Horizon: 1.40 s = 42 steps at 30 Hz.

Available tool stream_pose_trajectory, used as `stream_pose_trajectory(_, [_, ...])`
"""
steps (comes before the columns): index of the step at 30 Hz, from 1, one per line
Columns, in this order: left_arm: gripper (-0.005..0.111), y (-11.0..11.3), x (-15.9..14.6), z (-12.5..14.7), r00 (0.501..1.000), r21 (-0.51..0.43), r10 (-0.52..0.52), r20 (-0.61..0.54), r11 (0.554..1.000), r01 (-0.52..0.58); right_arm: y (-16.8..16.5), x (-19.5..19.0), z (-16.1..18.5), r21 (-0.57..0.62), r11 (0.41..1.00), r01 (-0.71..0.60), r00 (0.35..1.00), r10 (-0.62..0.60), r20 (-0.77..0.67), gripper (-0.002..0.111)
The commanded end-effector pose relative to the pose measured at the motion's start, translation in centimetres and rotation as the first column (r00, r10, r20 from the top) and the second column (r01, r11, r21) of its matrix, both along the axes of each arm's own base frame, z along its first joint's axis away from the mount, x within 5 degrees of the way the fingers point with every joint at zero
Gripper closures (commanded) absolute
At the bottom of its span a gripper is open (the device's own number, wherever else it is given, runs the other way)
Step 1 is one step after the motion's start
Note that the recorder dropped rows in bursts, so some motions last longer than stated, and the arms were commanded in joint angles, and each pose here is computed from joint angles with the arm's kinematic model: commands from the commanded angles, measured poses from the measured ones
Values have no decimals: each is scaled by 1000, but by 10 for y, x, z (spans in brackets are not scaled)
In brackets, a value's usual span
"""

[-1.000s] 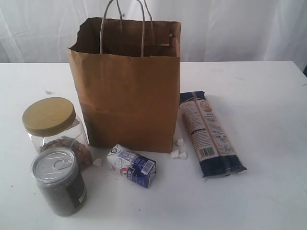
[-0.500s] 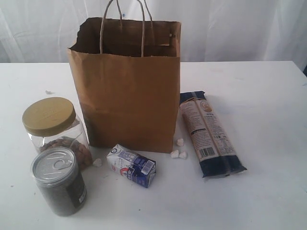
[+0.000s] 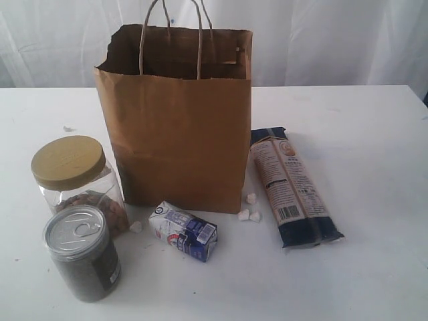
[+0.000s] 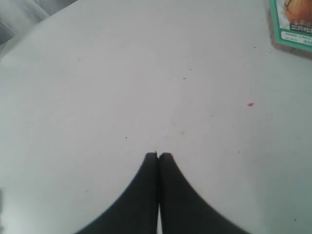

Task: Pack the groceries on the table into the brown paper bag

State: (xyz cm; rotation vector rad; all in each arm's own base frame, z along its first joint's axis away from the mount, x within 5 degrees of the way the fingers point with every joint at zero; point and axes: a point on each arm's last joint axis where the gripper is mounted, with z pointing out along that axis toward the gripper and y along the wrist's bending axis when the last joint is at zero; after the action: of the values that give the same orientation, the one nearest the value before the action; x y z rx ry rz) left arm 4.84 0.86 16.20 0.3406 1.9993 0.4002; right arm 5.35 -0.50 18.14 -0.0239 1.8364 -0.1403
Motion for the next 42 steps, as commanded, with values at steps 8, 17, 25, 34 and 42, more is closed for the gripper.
stream_pose_trajectory(8, [107, -11, 8, 24, 943, -675, 202, 266, 737, 32, 0, 0, 1, -14, 1000, 3, 1000, -3, 5, 108])
stream_pose_trajectory(17, [107, -4, 9, 41, 858, -716, 302, 416, 690, 105, 0, 0, 1, -14, 1000, 3, 1000, -3, 7, 108])
stream_pose_trajectory(25, [107, 7, 3, 64, 674, -732, 435, 598, 638, 238, 0, 0, 1, -14, 1000, 3, 1000, -3, 7, 108])
stream_pose_trajectory(34, [107, 6, -18, 124, 479, -690, 544, 689, 291, 662, 0, 0, 1, -14, 1000, 3, 1000, -3, 7, 108])
stream_pose_trajectory(42, [107, -3, 87, 121, 916, -266, 14, 402, 958, 102, 0, 0, 1, -14, 1000, 3, 1000, -3, 7, 108])
